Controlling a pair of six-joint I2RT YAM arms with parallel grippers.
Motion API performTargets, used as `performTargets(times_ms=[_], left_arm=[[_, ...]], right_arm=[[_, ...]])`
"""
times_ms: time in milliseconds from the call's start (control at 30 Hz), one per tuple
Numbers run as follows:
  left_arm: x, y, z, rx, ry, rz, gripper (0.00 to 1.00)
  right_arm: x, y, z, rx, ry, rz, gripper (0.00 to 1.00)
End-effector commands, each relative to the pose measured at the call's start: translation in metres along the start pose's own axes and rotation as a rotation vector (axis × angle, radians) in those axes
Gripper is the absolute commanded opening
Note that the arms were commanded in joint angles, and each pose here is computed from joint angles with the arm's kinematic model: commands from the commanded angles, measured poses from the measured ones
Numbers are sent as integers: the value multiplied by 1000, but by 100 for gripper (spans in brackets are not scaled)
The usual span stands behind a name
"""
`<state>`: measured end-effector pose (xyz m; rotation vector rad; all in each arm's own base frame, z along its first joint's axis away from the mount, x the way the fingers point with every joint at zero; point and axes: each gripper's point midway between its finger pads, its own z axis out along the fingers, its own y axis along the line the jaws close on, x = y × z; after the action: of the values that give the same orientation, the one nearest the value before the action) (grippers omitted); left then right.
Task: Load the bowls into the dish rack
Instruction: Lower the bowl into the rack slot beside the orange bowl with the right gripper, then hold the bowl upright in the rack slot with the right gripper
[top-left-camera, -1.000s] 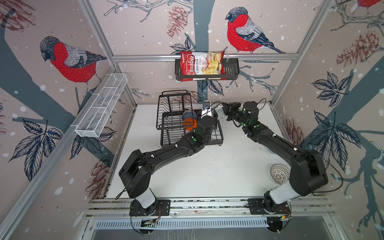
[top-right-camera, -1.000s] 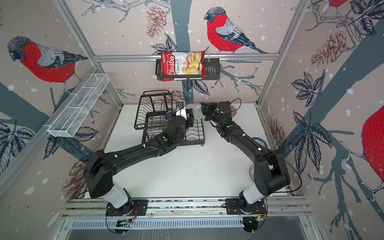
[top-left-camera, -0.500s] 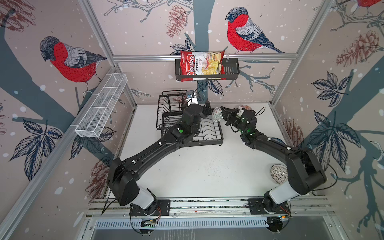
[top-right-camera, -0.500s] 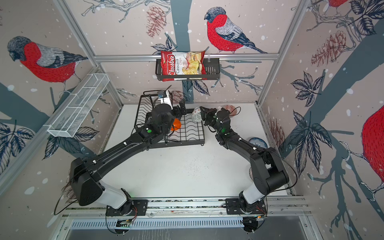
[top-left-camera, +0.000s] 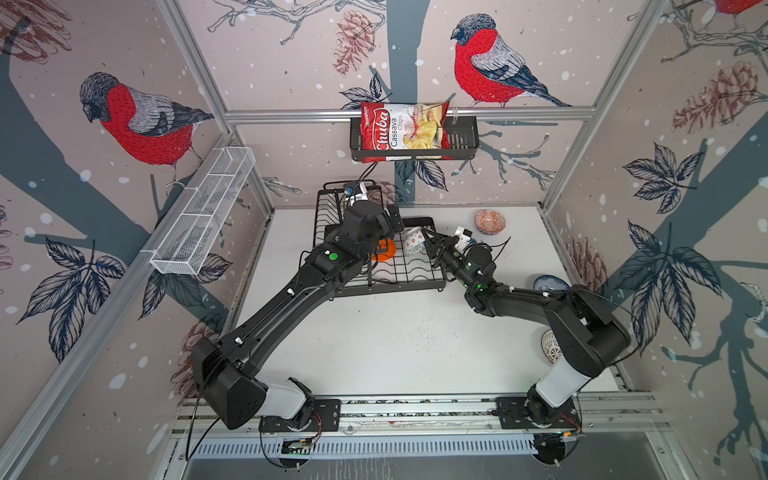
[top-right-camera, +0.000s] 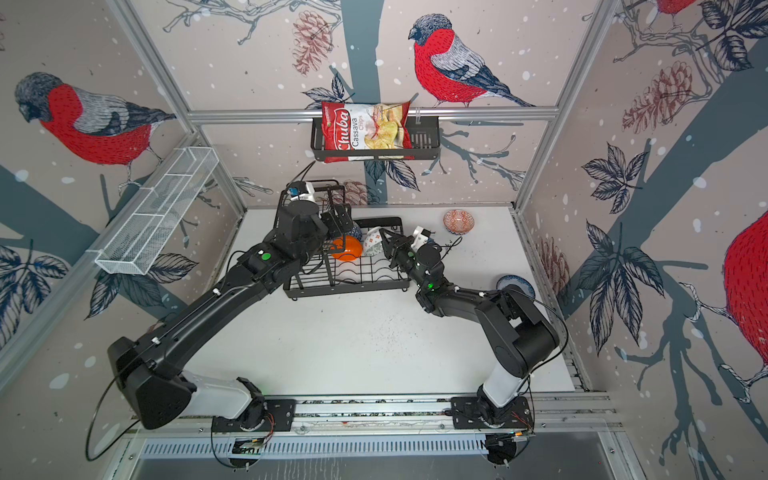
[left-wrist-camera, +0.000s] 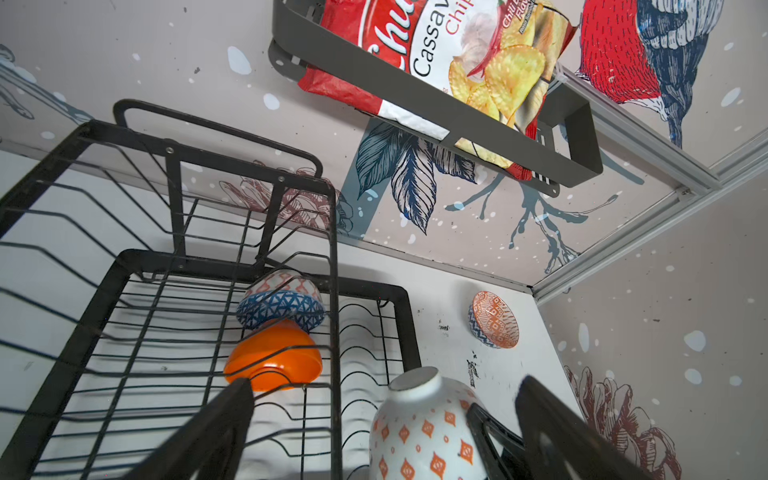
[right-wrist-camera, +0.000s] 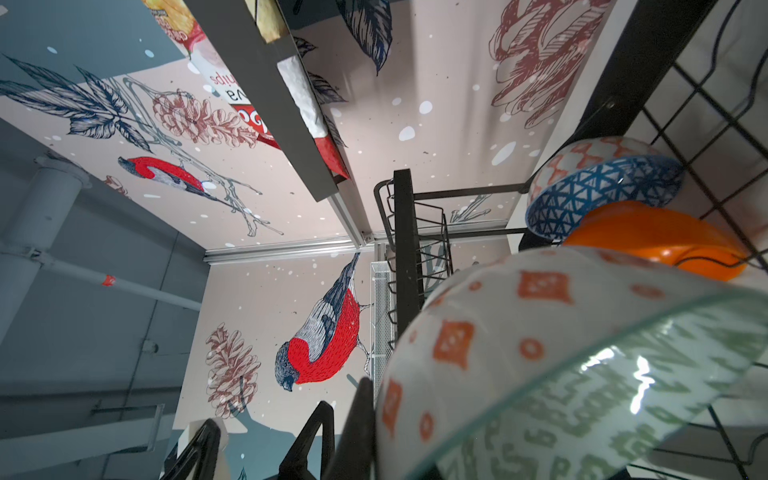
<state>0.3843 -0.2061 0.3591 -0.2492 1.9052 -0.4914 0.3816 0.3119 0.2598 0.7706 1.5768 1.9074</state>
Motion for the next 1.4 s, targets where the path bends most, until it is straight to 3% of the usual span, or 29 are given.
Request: performTargets(times_ms=[0, 167, 400, 667, 1367], left_arm=[[7, 12, -8, -6, 49, -25, 98], [5, 31, -14, 20, 75, -62, 98], [3, 51, -18, 16, 79, -62, 98], [2, 61, -21, 21, 79, -63, 98], [25, 68, -17, 17, 132, -65, 98]], right_arm=[[5, 26, 1, -134, -28, -26, 0], [10, 3, 8, -132, -80, 56, 0], [30, -20, 28, -74, -100, 26, 0], [29, -54, 37, -8, -143, 85, 0], [65, -106, 74, 84, -51, 156, 0]])
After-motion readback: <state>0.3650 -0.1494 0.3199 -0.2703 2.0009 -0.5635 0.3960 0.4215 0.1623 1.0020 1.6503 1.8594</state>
